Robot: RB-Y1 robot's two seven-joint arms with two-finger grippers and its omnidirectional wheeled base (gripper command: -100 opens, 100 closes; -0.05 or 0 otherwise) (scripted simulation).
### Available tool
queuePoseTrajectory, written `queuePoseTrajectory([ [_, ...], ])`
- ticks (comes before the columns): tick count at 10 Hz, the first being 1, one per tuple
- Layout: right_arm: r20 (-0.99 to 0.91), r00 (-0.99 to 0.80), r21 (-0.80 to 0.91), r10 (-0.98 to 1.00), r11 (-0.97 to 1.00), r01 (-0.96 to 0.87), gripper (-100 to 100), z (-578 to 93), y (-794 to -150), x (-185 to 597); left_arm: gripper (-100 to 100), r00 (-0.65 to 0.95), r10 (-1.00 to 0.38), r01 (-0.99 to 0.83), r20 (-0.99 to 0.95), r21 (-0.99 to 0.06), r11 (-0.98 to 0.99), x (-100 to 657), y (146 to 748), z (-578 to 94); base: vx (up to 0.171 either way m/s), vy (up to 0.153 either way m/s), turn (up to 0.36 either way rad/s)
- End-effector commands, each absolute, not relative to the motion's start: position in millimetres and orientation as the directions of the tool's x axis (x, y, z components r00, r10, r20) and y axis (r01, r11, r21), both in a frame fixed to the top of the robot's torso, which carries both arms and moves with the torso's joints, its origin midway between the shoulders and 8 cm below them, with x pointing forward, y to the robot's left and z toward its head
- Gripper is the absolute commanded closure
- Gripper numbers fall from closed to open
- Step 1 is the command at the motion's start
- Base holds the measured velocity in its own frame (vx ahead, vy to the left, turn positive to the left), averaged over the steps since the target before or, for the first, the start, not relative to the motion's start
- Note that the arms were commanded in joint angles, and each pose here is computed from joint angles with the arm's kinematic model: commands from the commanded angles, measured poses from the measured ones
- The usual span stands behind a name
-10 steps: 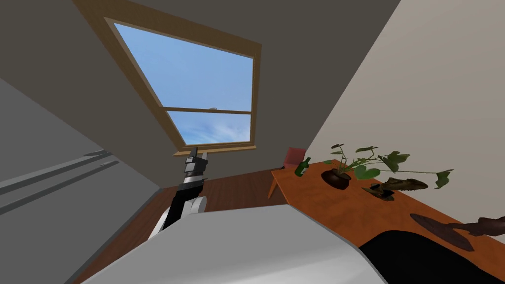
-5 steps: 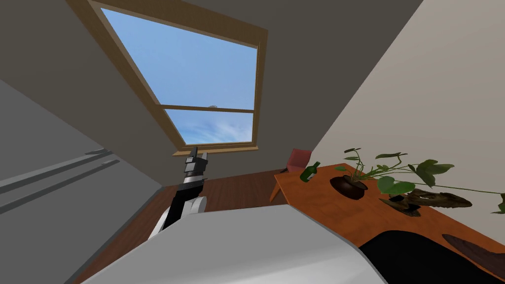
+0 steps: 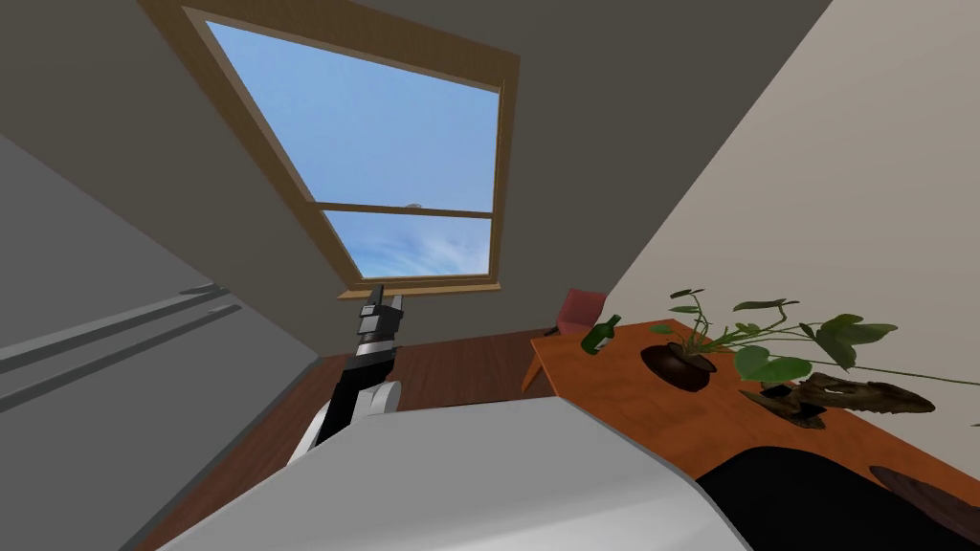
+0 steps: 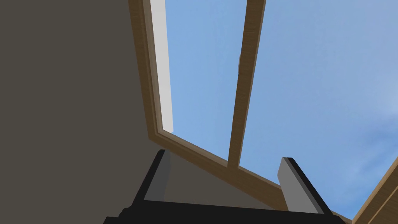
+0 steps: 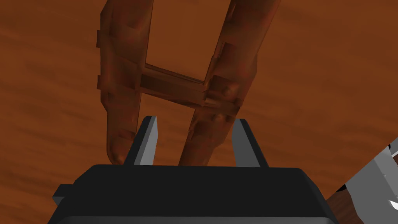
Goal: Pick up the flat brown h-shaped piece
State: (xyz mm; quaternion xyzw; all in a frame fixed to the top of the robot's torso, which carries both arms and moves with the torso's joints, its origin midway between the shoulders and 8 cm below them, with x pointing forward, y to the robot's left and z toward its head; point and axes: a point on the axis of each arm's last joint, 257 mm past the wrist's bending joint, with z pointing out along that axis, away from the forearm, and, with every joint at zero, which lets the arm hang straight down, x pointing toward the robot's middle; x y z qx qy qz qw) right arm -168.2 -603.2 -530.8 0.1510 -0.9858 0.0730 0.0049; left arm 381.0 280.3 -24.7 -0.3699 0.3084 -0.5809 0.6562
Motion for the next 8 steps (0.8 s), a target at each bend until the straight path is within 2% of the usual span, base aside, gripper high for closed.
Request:
queuePoseTrajectory([
  [1,0.032,-0.954,-0.143,-0.297,0.944,-0.299,100,-531,-603,-168,0,0.135,-0.991,0.534,0.025,-0.844,0.051,381,280,-25,0.000,0.000,0.000],
  [4,0.031,-0.955,-0.143,-0.295,0.944,-0.296,100,-531,-604,-168,0,0.135,-0.991,0.534,0.025,-0.844,0.051,381,280,-25,0.000,0.000,0.000],
  [5,0.031,-0.955,-0.143,-0.295,0.944,-0.296,0,-531,-604,-168,0,0.135,-0.991,0.534,0.025,-0.844,0.051,381,280,-25,0.000,0.000,0.000],
  [6,0.032,-0.952,-0.144,-0.304,0.941,-0.305,100,-520,-612,-169,0,0.135,-0.991,0.534,0.025,-0.844,0.051,381,280,-25,0.021,0.032,-0.066],
  [8,0.032,-0.950,-0.146,-0.312,0.938,-0.313,100,-509,-622,-168,0,0.135,-0.991,0.534,0.025,-0.844,0.051,381,280,-25,0.035,0.081,-0.064],
])
